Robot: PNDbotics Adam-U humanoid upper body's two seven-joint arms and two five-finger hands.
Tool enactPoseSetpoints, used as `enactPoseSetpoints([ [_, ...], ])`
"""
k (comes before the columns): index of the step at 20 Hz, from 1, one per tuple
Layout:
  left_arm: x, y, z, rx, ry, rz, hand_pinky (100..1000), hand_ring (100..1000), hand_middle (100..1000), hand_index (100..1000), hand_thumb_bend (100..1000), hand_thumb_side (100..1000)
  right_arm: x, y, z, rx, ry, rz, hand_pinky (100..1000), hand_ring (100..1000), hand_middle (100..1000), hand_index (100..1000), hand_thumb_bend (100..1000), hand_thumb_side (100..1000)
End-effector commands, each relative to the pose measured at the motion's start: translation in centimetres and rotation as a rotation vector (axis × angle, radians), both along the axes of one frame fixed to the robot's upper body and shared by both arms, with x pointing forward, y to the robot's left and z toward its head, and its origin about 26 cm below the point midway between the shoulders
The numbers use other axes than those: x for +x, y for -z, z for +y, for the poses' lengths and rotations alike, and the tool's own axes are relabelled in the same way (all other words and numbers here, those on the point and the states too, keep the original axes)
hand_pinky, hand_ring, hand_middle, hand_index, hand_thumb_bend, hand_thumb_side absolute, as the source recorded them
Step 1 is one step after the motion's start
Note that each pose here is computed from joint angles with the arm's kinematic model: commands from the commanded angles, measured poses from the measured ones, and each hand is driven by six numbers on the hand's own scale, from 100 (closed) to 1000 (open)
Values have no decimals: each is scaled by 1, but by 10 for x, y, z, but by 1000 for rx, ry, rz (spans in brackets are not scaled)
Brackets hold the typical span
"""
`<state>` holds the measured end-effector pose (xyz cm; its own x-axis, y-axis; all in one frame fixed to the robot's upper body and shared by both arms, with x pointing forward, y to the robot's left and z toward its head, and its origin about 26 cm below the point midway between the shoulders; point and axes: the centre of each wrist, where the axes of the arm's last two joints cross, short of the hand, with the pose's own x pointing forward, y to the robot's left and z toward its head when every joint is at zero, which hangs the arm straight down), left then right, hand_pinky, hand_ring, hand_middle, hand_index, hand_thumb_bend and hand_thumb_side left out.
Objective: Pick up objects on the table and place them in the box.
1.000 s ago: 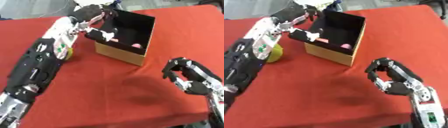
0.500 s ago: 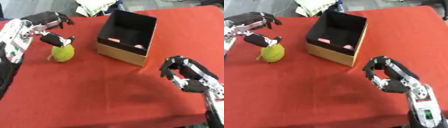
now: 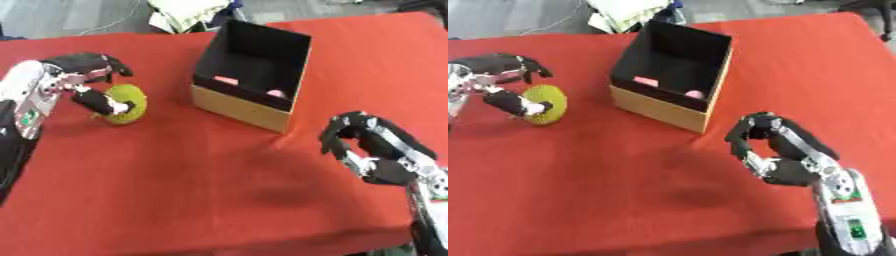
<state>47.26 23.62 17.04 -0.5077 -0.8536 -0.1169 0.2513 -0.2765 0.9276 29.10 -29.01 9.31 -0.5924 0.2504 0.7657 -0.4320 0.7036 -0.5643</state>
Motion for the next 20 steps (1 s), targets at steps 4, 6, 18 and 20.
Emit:
enactPoseSetpoints([
  [4, 4, 3, 3, 19, -13, -58, 643, 608, 689, 838, 317, 347, 0, -6, -3, -13, -2, -21, 520, 499, 462, 631, 100, 470],
  [6, 4, 5, 3, 10, -16, -83, 606, 560, 617, 785, 286, 210, 0, -6, -3, -12, -1, -22, 520, 499, 462, 631, 100, 470],
  [18, -14, -73, -46, -295, 161, -317, 537, 460, 452, 651, 100, 167, 0, -4, -3, -12, 0, -16, 520, 499, 462, 631, 100, 470],
  [20, -18, -84, -62, -326, 199, -330, 537, 458, 448, 650, 100, 166, -1, -4, -3, -12, -2, -14, 520, 500, 462, 631, 100, 470],
])
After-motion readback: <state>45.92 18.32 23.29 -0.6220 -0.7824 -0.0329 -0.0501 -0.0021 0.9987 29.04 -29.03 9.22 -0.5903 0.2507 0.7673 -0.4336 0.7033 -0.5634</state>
